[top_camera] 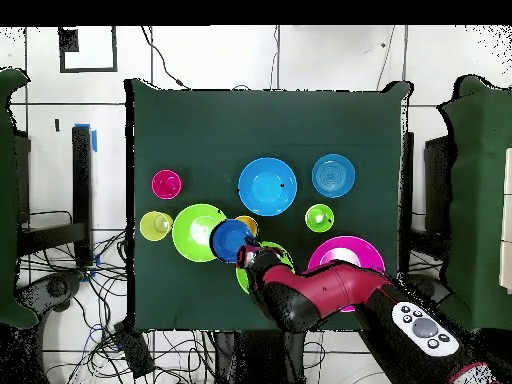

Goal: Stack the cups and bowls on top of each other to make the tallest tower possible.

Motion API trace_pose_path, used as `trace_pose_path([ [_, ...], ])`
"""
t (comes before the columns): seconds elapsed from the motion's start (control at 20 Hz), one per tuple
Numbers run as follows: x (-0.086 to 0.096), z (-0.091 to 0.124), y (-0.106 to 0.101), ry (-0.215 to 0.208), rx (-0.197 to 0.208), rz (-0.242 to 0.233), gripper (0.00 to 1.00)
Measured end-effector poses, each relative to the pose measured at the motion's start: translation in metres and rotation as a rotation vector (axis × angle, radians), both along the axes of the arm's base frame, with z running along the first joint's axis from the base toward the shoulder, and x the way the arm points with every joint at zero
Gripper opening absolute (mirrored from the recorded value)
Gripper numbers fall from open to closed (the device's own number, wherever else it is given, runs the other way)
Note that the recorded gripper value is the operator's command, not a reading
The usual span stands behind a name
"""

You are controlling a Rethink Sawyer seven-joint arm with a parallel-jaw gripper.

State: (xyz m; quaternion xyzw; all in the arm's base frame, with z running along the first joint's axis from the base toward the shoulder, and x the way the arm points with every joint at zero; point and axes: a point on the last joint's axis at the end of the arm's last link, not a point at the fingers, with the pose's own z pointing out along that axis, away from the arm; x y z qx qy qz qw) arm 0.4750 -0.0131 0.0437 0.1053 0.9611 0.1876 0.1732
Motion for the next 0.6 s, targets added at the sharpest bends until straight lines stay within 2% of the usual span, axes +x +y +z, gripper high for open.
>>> trace_pose_path([
  [0.6, 0.006, 0.004, -0.011, -0.009, 0.016, -0.040, 0.00],
])
